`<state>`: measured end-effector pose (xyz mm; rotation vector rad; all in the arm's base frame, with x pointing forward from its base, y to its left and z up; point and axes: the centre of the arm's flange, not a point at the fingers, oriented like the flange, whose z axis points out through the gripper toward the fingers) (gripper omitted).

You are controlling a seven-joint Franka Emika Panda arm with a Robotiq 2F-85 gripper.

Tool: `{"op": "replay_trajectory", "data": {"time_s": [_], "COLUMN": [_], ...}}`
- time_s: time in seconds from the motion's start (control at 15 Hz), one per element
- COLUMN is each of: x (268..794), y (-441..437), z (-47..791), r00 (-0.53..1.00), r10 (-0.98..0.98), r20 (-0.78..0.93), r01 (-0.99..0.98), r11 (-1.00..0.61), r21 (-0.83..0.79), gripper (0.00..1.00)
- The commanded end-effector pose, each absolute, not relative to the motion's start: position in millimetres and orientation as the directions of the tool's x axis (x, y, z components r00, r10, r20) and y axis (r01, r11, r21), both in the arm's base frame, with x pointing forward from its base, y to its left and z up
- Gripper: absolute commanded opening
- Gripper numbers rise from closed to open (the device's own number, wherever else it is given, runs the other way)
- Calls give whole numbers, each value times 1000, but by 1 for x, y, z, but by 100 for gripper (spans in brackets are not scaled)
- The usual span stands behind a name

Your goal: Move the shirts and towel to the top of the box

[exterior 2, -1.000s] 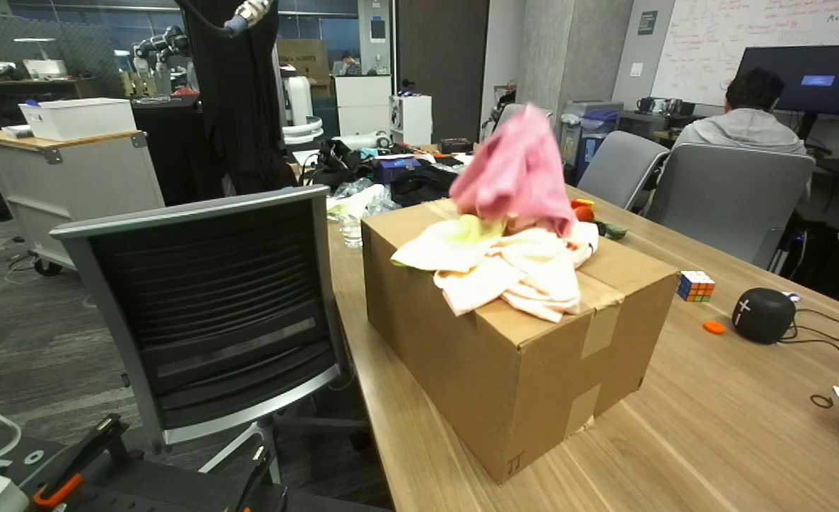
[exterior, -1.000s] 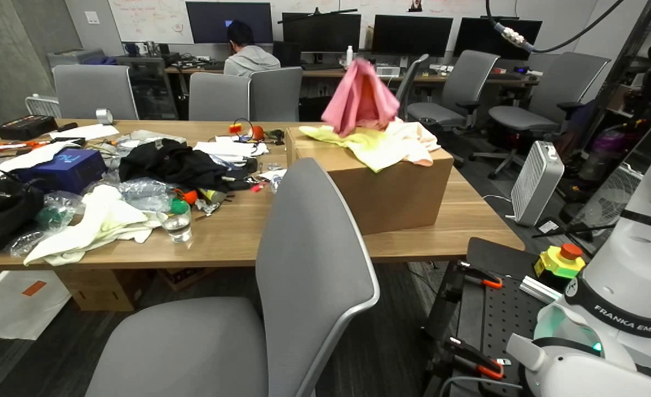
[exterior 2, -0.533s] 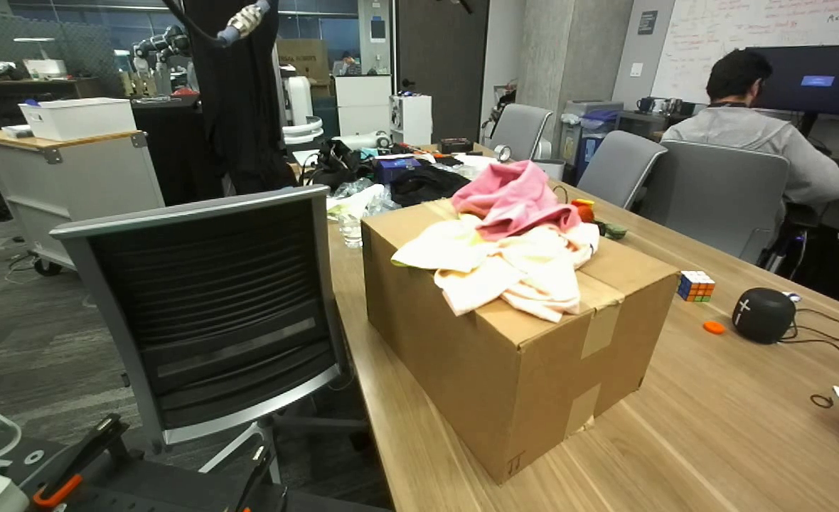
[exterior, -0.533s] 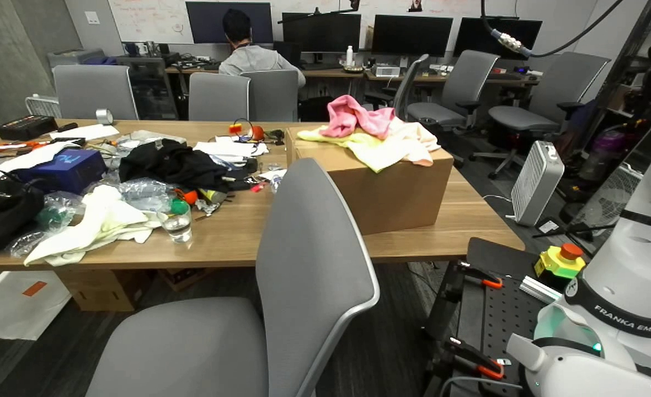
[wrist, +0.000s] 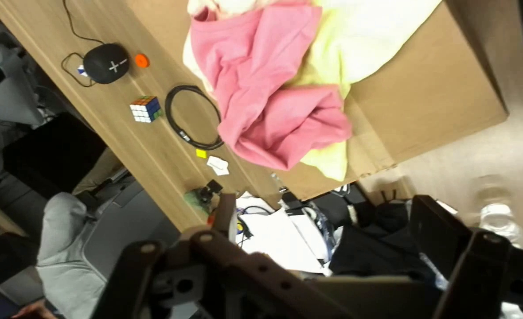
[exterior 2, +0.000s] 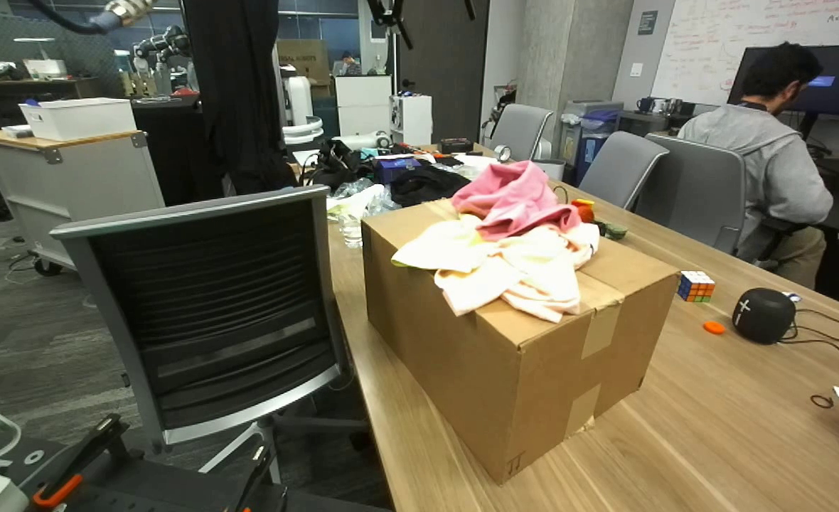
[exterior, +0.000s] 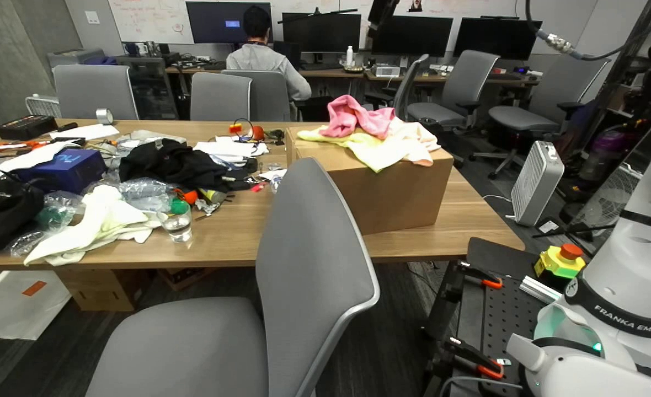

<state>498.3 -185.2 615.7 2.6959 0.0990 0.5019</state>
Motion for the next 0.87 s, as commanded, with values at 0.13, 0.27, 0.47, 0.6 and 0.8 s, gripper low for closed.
{"op": "replay_trajectory", "data": {"time_s": [0.13, 0.27, 0.47, 0.6, 0.8], "x": [383, 355, 327, 346, 335], "y": [-199, -201, -203, -211, -207], "z": [612, 609, 599, 600, 597], "r00": [923, 906, 876, 897, 888], "r10": [234, 240, 222, 204, 207], "r20": [307, 348, 429, 392, 411], "r01": [140, 161, 180, 149, 159], "r11": [-944, -957, -974, -975, -976], "r21": [298, 240, 135, 167, 148], "gripper": [100, 100, 100, 100, 100]}}
